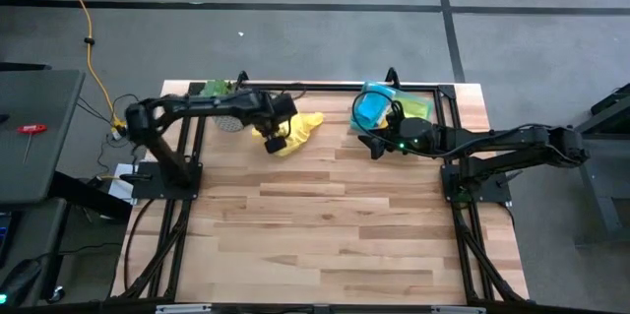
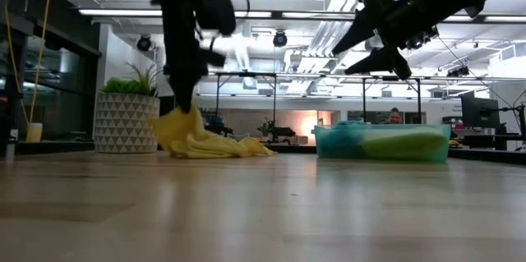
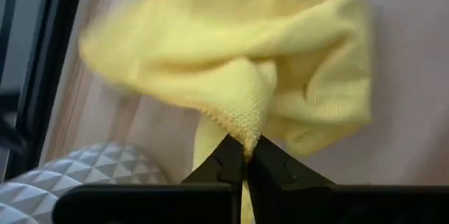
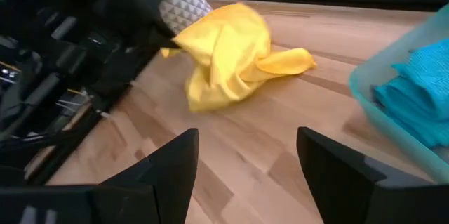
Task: Fold microfiber towels
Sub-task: Fold the yellow towel
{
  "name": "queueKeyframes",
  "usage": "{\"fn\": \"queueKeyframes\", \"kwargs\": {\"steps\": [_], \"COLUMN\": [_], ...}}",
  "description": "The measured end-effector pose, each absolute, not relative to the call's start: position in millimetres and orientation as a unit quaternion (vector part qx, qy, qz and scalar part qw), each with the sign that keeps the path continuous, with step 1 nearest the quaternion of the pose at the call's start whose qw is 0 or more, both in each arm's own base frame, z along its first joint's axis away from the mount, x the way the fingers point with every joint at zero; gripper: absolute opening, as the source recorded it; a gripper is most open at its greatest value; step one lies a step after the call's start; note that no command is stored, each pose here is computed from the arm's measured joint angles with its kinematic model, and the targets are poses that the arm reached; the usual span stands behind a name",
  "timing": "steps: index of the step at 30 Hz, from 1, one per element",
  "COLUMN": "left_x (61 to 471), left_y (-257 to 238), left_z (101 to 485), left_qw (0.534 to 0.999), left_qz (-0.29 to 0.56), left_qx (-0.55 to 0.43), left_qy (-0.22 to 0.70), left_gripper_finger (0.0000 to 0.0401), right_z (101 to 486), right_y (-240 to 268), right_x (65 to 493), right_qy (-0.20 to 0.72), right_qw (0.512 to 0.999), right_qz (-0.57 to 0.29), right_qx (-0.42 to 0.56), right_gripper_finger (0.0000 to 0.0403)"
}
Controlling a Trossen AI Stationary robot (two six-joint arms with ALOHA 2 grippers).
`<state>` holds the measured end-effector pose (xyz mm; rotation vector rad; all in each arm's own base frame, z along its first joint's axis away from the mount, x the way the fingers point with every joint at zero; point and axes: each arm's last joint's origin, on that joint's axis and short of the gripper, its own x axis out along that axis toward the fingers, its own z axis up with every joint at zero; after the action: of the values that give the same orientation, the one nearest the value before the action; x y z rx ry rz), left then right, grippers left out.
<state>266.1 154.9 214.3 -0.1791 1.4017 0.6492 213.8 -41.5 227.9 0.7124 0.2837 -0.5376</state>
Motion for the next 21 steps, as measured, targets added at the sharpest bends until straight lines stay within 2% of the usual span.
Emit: {"fn": "queueKeyframes", "kwargs": {"steps": [5, 9, 12, 15, 21], "left_x": [275.8, 285.0, 288.6, 285.9, 259.0], "left_y": [96.0, 45.6, 8.4, -24.2, -66.4], "left_z": [251.7, 265.8, 265.5, 255.9, 204.9], "left_qw": [0.781, 0.825, 0.831, 0.816, 0.779], "left_qz": [0.210, 0.079, -0.023, -0.087, -0.102], "left_qx": [0.010, 0.083, 0.117, 0.129, 0.103], "left_qy": [0.588, 0.553, 0.544, 0.557, 0.610], "left_gripper_finger": [0.0001, 0.0000, 0.0000, 0.0000, 0.0000], "right_z": [231.8, 233.5, 233.5, 233.5, 233.1], "right_y": [-41.1, -40.5, -39.9, -38.8, -32.8], "right_x": [215.8, 216.8, 217.0, 217.4, 218.4], "right_qy": [0.121, 0.118, 0.121, 0.128, 0.146], "right_qw": [0.898, 0.903, 0.905, 0.906, 0.904], "right_qz": [-0.241, -0.225, -0.216, -0.197, -0.149], "right_qx": [0.349, 0.347, 0.347, 0.352, 0.373], "right_gripper_finger": [0.0233, 0.0233, 0.0233, 0.0233, 0.0233]}}
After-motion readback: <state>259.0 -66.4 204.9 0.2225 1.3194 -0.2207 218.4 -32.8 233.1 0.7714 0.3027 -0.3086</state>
